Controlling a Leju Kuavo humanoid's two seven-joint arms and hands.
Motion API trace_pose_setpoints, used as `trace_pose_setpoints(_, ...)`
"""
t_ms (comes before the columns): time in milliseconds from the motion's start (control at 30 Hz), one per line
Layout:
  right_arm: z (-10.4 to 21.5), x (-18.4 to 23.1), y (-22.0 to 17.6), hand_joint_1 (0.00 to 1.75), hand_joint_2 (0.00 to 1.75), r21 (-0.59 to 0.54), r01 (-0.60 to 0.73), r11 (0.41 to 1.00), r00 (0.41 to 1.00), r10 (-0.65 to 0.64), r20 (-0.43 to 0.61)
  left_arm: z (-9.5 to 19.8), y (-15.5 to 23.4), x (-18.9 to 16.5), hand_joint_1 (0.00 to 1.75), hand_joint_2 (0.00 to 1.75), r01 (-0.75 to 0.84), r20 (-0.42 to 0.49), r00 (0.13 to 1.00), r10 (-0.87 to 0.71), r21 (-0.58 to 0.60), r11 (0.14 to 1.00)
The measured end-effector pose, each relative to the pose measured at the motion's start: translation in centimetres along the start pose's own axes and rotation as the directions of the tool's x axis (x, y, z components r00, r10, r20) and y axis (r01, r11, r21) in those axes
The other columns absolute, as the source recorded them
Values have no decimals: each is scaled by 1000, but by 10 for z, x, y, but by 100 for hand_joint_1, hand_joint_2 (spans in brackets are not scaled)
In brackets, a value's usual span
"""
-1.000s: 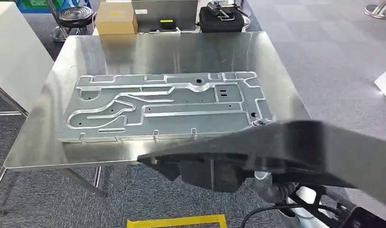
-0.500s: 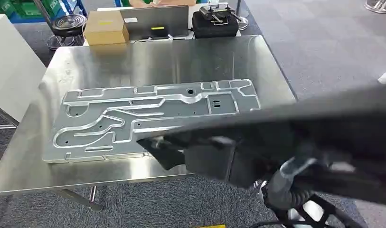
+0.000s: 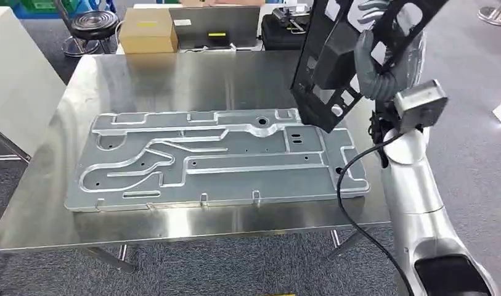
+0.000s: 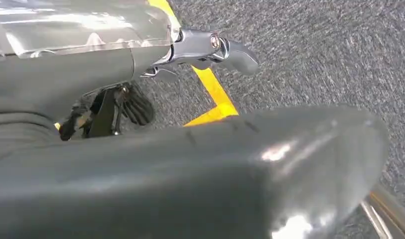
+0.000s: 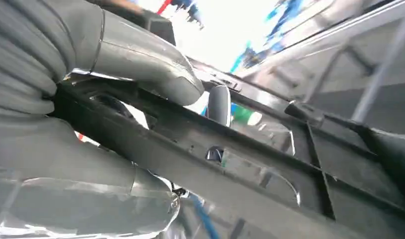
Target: Take the parts from the cabinet and place them on the table.
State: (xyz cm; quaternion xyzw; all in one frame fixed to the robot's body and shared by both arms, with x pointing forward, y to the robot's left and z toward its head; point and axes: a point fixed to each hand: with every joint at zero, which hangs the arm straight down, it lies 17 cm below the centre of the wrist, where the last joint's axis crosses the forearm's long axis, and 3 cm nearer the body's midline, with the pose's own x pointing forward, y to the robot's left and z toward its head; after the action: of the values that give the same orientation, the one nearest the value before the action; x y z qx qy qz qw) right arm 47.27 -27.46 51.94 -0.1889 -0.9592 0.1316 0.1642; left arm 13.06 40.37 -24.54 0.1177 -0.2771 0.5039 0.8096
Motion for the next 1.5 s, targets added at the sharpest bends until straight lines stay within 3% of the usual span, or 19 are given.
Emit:
trace_pose_setpoints(100,-15,-25,1,175,175,28,-125,992,991,126,-37,0,-4,0,0,0,-3,-2,1000,3,-6,1000)
trace_pose_setpoints(233,-22,-40,3,175,175,46,-159,986,985,161,-59,0,-4,1,0,0,-3,0,1000,3,-6,1000)
trace_pose_setpoints(333,-27,-53,21,175,175,123,-269,955,958,278,-66,-1,-4,2,0,0,-5,2,1000,5,-11,1000)
trace_pose_setpoints(433,-22,-73,73,175,175,309,-434,846,886,463,-24,0,-6,2,0,0,-7,3,1000,7,-18,1000)
trace_pose_setpoints(567,-7,-87,165,175,175,529,-604,596,756,639,144,-1,-14,8,0,0,-13,16,1000,13,-32,999)
trace_pose_setpoints(667,7,-86,207,175,175,598,-621,507,735,642,218,-1,-16,8,0,0,-13,18,1000,14,-35,999)
trace_pose_setpoints(800,38,-86,270,175,175,706,-655,269,669,641,376,0,-19,6,0,0,-20,16,1000,21,-39,999)
trace_pose_setpoints(900,90,-84,321,175,175,782,-616,95,666,594,452,0,-18,5,0,0,-24,11,1000,24,-37,999)
trace_pose_setpoints(967,113,-75,347,175,175,800,-600,16,667,563,489,2,-21,0,0,0,-31,3,1000,31,-39,999)
trace_pose_setpoints(1133,136,-67,371,175,175,822,-559,-109,655,549,519,4,-23,-4,0,0,-44,-2,999,44,-43,998)
trace_pose_setpoints(1267,172,-85,363,175,175,858,-452,-245,631,591,502,7,-27,-8,0,0,-54,-6,999,54,-62,997)
trace_pose_setpoints(1400,198,-93,358,175,175,874,-370,-316,621,616,485,7,-27,-8,0,0,-51,-6,999,51,-64,997)
trace_pose_setpoints(1500,204,-100,351,175,175,882,-330,-338,590,655,472,7,-27,-9,0,0,-53,-10,999,52,-67,996)
